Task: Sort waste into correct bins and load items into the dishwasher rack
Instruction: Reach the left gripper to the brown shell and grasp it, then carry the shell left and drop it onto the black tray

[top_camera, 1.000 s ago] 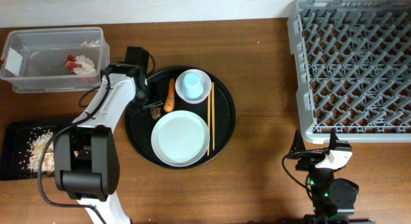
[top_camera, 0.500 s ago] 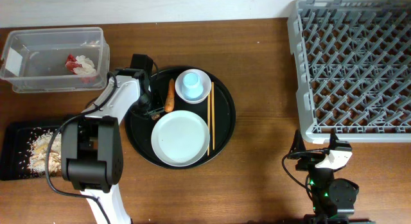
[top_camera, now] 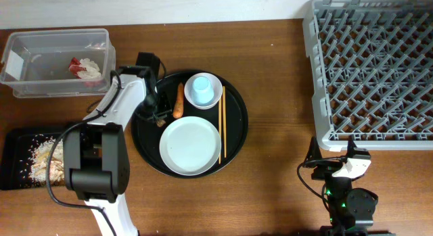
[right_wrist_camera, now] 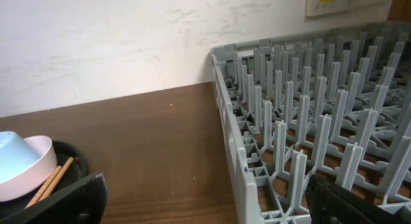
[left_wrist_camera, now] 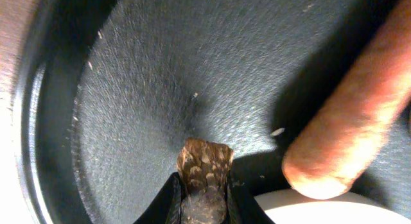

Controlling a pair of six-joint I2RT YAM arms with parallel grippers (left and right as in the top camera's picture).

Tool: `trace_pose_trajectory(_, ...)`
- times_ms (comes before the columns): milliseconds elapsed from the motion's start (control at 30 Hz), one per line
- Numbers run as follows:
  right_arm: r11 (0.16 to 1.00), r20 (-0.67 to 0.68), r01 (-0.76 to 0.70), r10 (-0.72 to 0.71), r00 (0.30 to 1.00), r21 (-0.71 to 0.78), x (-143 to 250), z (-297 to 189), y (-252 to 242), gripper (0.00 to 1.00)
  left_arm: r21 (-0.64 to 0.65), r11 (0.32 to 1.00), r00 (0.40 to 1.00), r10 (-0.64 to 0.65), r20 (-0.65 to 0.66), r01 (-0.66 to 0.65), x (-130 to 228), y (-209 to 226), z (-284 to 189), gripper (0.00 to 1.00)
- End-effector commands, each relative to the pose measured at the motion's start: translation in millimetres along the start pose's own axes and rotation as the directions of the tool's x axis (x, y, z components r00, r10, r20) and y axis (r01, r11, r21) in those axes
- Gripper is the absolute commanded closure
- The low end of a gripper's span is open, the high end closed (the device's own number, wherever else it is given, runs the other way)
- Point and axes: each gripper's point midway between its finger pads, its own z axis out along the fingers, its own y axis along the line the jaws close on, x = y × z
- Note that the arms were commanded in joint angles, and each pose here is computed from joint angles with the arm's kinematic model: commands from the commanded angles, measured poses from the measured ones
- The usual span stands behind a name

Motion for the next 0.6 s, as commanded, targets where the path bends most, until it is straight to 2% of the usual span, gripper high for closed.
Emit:
trace_pose_trajectory(0, 1.0, -0.005, -0.007, 0.007, 1.0, 0.012, 2.3, -0.1, -1.9, 0.02, -0.01, 0.999, 0.995, -0.03, 0.1, 0.031, -26.1, 11.7, -41.5, 0.93)
trace_pose_trajectory(67, 1.0, -0.005, -0.007, 0.007, 1.0, 0.012, 2.3, -0.1, -1.9, 0.02, -0.041, 0.997, 0.989, -0.058, 0.138, 0.065, -35.4, 28.4, -59.6, 0.93)
trace_pose_trajectory(267, 1.0, -0.005, -0.007, 0.007, 1.0, 0.012, 2.3, -0.1, -1.9, 0.02, -0.115, 0.956, 0.942, -0.236, 0.24, 0.269, -61.2, 119.8, -110.1, 0.91)
trace_pose_trajectory(300, 1.0, -0.005, -0.007, 0.007, 1.0, 0.012, 2.3, -0.1, -1.9, 0.02, -0.119, 0.942, 0.928, -0.279, 0.247, 0.315, -63.1, 140.0, -112.3, 0.88)
trace_pose_trajectory(567, 1.0, -0.005, -0.007, 0.007, 1.0, 0.012, 2.3, -0.1, -1.8, 0.02, -0.127, 0.794, 0.794, -0.555, 0.248, 0.595, -47.1, 271.7, -115.2, 0.87)
